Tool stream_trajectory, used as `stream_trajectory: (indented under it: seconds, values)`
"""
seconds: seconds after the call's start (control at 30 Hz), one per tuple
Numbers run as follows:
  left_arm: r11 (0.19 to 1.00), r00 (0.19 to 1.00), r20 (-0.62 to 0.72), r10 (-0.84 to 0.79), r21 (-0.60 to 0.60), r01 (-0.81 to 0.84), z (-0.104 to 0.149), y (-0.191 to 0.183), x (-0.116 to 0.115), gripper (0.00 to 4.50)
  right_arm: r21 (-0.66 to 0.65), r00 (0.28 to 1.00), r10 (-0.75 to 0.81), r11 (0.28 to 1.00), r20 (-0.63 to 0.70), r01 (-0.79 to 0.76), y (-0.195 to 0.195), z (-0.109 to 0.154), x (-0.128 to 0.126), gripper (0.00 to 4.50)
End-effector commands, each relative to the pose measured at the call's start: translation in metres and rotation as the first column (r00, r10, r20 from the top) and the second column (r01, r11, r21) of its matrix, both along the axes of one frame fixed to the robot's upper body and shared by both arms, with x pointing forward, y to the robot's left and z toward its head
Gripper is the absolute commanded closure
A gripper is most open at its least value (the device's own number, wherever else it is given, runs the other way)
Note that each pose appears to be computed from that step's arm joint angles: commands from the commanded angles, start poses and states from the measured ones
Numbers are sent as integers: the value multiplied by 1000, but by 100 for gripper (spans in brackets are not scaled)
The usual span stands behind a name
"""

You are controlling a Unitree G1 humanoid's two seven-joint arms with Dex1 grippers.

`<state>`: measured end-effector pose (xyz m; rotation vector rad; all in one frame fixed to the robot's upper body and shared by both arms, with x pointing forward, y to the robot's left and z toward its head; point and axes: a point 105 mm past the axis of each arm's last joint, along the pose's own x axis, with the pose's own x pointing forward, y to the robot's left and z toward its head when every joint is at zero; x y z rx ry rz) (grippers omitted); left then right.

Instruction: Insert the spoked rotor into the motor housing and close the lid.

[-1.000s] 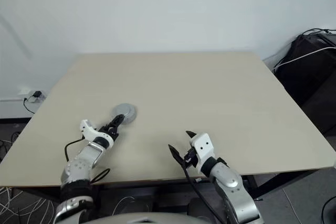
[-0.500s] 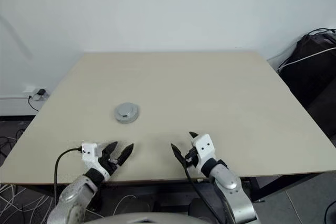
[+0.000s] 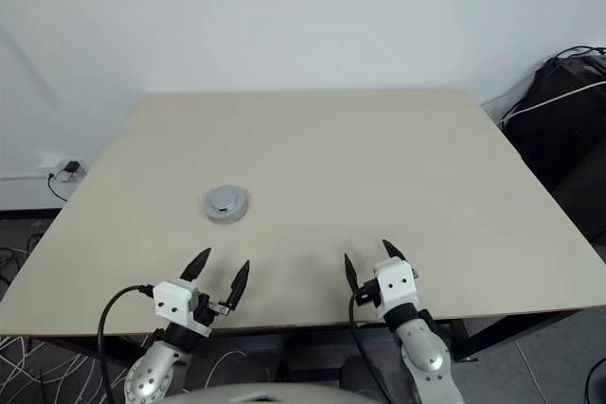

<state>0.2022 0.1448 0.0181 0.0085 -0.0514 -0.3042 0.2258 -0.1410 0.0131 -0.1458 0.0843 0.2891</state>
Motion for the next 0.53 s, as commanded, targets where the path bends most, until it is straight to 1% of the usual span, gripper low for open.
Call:
stream_trajectory:
  seconds: [0.03,0.23,0.53]
  values:
    - [1000,998,57,-7,4,7,10,1,3,6,5,997,-2,1000,71,2,1,18,5,0]
    - [1000,998,56,-7,10,7,9,3,6,6,17,998,-9,1000,70,8,3,19,8,0]
    - [1000,998,54,-9,3,9,8,0,8,6,15,997,32,999,75,-33,9,20,9,0]
